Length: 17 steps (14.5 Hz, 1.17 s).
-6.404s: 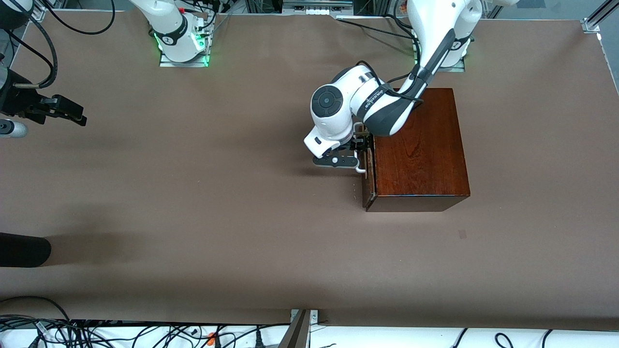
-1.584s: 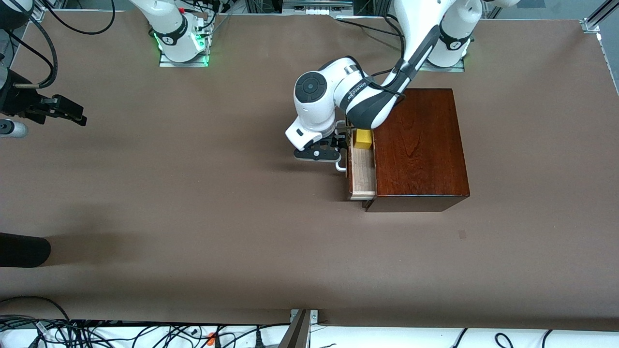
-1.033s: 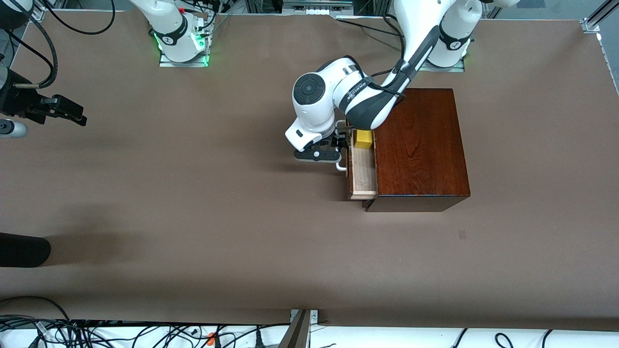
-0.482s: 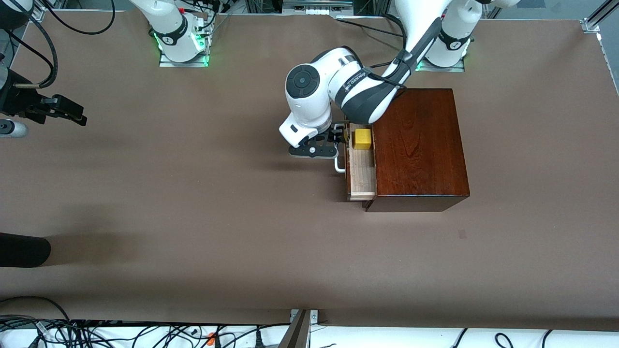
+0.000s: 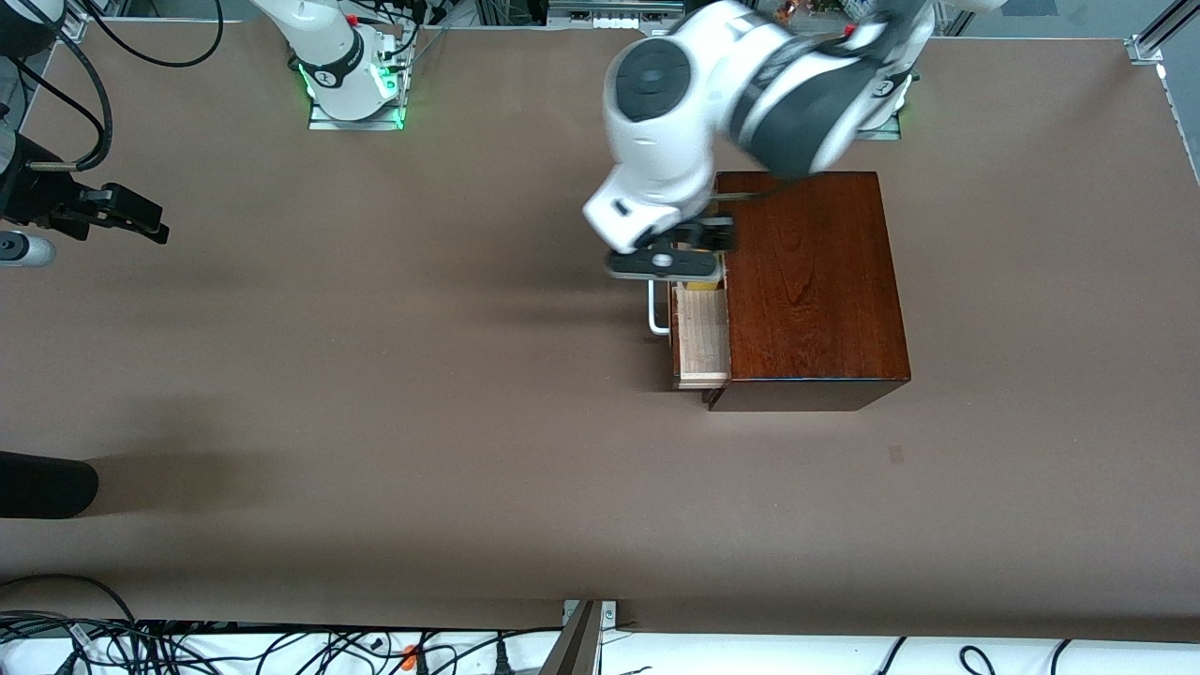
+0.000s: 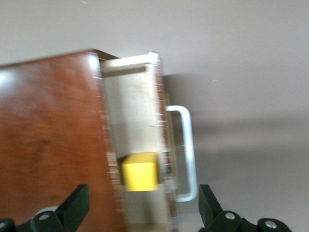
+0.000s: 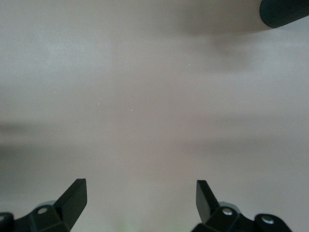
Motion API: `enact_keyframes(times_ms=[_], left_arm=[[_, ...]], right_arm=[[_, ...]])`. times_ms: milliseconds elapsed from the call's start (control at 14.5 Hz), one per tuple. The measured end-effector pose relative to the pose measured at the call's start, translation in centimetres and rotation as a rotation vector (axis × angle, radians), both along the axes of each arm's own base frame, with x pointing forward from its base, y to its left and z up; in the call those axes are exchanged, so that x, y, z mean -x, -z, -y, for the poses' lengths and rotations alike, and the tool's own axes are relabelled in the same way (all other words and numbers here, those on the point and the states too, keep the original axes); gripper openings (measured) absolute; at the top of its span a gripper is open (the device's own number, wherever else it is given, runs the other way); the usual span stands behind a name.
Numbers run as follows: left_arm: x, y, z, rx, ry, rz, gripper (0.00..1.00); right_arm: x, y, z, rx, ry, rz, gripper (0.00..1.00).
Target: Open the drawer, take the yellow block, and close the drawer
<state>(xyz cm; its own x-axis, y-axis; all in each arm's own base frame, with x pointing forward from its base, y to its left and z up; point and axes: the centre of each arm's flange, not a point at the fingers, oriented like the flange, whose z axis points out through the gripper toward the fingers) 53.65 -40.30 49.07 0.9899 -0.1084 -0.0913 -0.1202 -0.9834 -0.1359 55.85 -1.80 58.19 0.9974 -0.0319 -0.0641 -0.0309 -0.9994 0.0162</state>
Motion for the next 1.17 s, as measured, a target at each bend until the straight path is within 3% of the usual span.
enact_keyframes(times_ms=[275,482,826,1171], left_arm=[[-4.6,-4.1,-12.6,0.062,0.052,-0.092,1.0],[-5.9,-6.2,-19.5,0.105,0.077,-0.118,1.0],[-4.3,-8.7,-27.8,0.154,0.043,-0.078,1.0],[-1.3,-9.5,-33.0,0.161,-0.006,-0.003,1.0]], right_arm=[[-0.1,-0.5,-1.3,-0.058,0.051,0.012,1.0],[0.0,-0.8,-6.5,-0.089,0.157,0.007,1.0],[2.6,0.7,-21.8,-0.042,0.475,-0.033,1.0],[6.6,5.2,-38.0,-0.043,0.855,-0.011,1.0]])
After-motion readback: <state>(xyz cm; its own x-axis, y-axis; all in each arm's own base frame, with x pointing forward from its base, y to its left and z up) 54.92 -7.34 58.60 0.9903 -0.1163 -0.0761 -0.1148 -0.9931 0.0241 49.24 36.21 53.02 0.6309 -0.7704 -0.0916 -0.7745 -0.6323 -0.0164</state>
